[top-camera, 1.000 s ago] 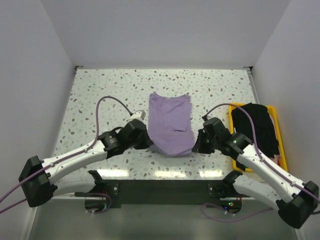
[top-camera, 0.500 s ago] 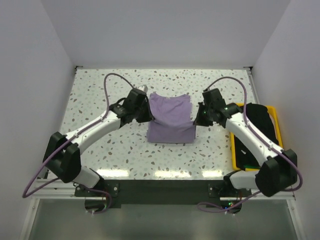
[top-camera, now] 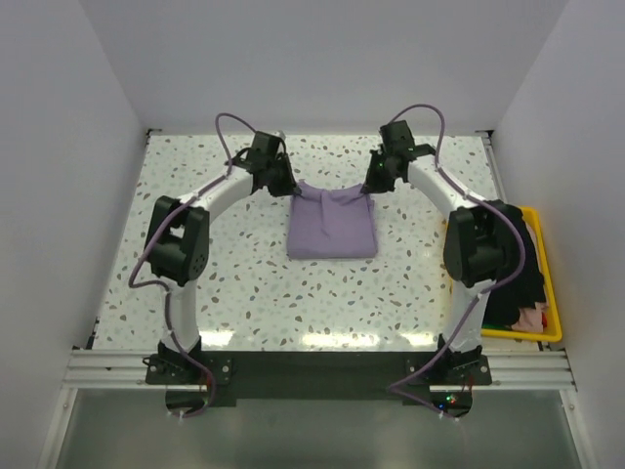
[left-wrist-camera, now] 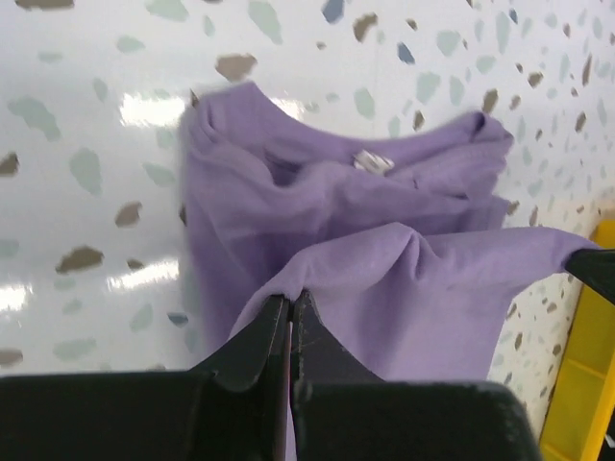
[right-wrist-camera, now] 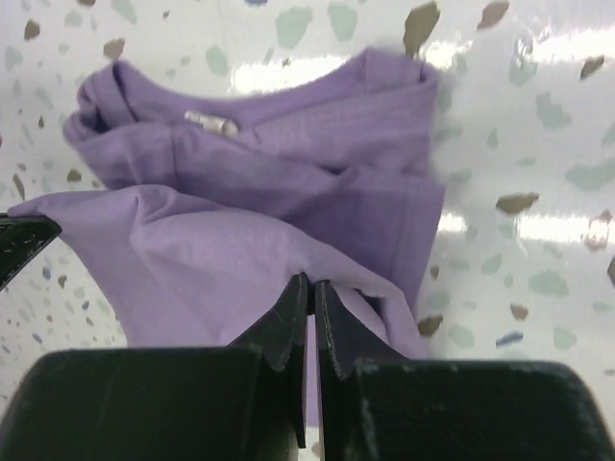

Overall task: Fold and stack the t-shirts
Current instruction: Fold the tshirt

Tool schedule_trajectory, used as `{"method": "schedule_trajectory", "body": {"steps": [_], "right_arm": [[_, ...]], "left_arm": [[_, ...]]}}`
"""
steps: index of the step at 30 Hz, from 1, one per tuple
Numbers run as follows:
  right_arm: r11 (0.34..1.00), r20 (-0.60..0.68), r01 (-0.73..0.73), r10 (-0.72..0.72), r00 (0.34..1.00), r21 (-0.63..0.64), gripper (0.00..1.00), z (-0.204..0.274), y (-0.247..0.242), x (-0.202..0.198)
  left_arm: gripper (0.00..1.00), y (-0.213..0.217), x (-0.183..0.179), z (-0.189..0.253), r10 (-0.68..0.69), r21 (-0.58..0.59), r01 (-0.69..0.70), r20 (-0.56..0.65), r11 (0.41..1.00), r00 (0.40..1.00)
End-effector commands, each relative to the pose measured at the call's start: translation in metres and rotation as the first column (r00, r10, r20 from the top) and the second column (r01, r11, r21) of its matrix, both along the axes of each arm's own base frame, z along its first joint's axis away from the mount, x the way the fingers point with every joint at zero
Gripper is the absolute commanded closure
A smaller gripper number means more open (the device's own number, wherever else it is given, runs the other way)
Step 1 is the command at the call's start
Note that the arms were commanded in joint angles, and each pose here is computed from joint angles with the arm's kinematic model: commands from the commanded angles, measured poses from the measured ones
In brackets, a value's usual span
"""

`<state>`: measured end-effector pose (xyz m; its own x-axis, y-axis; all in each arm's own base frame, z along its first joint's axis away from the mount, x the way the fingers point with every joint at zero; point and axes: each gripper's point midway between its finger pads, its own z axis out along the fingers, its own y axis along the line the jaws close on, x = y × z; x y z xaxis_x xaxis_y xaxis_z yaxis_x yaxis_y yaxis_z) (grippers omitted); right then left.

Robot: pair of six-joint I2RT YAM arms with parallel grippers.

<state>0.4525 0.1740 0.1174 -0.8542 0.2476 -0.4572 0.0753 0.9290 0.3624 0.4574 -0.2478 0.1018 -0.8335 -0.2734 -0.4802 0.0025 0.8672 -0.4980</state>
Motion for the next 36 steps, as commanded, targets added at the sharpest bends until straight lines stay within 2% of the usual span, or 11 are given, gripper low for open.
{"method": "schedule_trajectory", "body": {"steps": [1, 4, 7, 10, 14, 18, 21, 22, 25, 29, 36], "right_arm": [[0.999, 0.031, -0.016, 0.015, 0.999, 0.029, 1.0, -0.003, 0.001, 0.035], [0.998, 0.01, -0.007, 0.007, 1.0, 0.059, 1.0, -0.022, -0.002, 0.056], [0.994, 0.055, -0.001, -0.005, 0.998, 0.109, 0.97, -0.017, -0.002, 0.078], [0.997, 0.066, 0.027, -0.031, 0.997, 0.069, 0.77, -0.013, -0.013, 0.087], [0.996, 0.104, 0.085, -0.088, 0.991, 0.034, 0.58, 0.005, -0.034, 0.085], [0.995, 0.146, 0.101, -0.1, 0.984, 0.0, 0.51, 0.015, -0.038, 0.07], [0.996, 0.17, 0.07, -0.059, 0.984, -0.057, 0.52, 0.017, -0.023, 0.054], [0.996, 0.181, 0.057, -0.045, 0.982, -0.063, 0.52, 0.018, -0.017, 0.051], [0.997, 0.173, 0.007, 0.005, 0.985, -0.071, 0.55, 0.005, 0.007, 0.042], [0.994, 0.128, -0.077, 0.087, 0.988, -0.078, 0.69, -0.018, 0.034, 0.048], [0.993, 0.035, -0.053, 0.057, 0.998, -0.105, 0.75, -0.069, 0.015, 0.074]], "left_arm": [[1.0, 0.002, 0.046, 0.005, -0.018, -0.058, 0.022, 0.07, 0.998, 0.997], [1.0, 0.01, 0.063, -0.003, 0.001, -0.099, 0.005, 0.063, 0.995, 0.998], [0.91, 0.012, 0.083, -0.001, 0.004, -0.149, 0.012, 0.105, 0.989, 0.994], [0.55, 0.012, 0.09, 0.01, -0.022, -0.155, 0.044, 0.141, 0.987, 0.99], [0.44, 0.023, 0.092, 0.029, -0.015, -0.141, 0.044, 0.2, 0.989, 0.98], [0.53, 0.031, 0.081, 0.033, 0.009, -0.115, 0.015, 0.201, 0.993, 0.98], [0.68, 0.03, 0.074, 0.029, 0.021, -0.08, -0.006, 0.193, 0.997, 0.981], [0.8, 0.029, 0.069, 0.027, 0.021, -0.073, -0.008, 0.186, 0.997, 0.982], [0.92, 0.011, 0.06, 0.019, -0.011, -0.059, 0.021, 0.173, 0.998, 0.985], [1.0, -0.007, 0.056, -0.002, -0.048, -0.047, 0.055, 0.141, 0.997, 0.989], [1.0, -0.007, 0.084, -0.036, -0.041, -0.045, 0.047, 0.123, 0.998, 0.992]]}}
